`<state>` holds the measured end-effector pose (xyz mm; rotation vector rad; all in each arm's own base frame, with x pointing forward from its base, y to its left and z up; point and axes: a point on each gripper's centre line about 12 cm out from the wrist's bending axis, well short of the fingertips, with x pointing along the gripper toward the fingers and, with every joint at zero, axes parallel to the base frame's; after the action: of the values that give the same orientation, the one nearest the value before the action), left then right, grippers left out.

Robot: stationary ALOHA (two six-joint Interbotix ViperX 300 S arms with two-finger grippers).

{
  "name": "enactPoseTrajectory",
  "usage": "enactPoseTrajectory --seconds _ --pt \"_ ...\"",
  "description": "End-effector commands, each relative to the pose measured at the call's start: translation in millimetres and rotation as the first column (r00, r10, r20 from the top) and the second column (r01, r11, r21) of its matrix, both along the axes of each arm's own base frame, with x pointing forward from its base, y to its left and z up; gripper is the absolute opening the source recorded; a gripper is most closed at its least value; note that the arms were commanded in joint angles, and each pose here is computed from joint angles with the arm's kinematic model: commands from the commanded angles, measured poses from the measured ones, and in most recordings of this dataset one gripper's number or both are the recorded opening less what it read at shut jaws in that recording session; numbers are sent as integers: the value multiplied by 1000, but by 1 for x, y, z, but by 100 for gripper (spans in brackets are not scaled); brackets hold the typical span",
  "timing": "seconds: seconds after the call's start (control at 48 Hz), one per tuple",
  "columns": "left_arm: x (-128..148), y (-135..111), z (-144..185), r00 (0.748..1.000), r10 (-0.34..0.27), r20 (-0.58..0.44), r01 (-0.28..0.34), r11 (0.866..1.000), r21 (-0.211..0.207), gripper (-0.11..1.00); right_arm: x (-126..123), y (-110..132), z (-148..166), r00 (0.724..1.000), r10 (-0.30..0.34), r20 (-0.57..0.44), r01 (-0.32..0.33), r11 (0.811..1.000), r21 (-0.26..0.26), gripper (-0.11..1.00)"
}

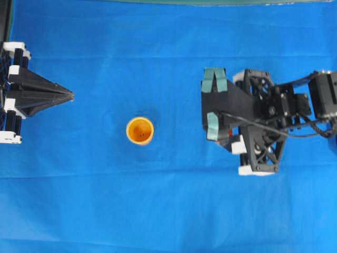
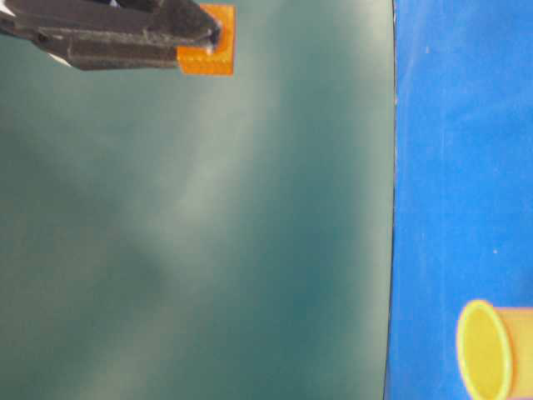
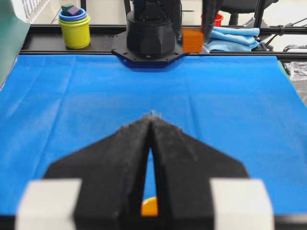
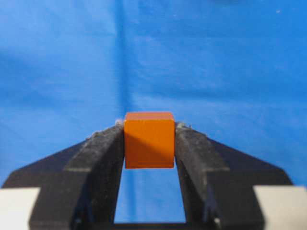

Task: Move the block forward with right arm.
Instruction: 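Lift the orange cube off the table with the right gripper, then carry the held cube with the right gripper toward the front-right edge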

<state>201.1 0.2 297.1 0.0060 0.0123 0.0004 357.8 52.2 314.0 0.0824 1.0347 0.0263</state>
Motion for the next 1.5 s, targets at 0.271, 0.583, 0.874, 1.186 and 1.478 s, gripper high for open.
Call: enactPoseTrajectory --seconds 0.271,0.583,0.874,1.186,1.478 --pt "2 0 16 999 0 40 0 1000 -1 1 -4 31 31 997 14 80 -19 998 64 40" --pt "3 0 17 999 0 43 0 1000 0 1 0 57 47 990 55 130 -67 993 92 40" --pt "3 0 17 999 0 43 0 1000 0 1 5 84 58 981 115 159 -132 986 99 40" --pt "3 0 17 999 0 41 0 1000 -1 1 9 116 62 969 179 172 -199 974 105 40" --pt "3 0 17 999 0 43 0 1000 -3 1 10 140 70 956 185 229 -223 963 154 40"
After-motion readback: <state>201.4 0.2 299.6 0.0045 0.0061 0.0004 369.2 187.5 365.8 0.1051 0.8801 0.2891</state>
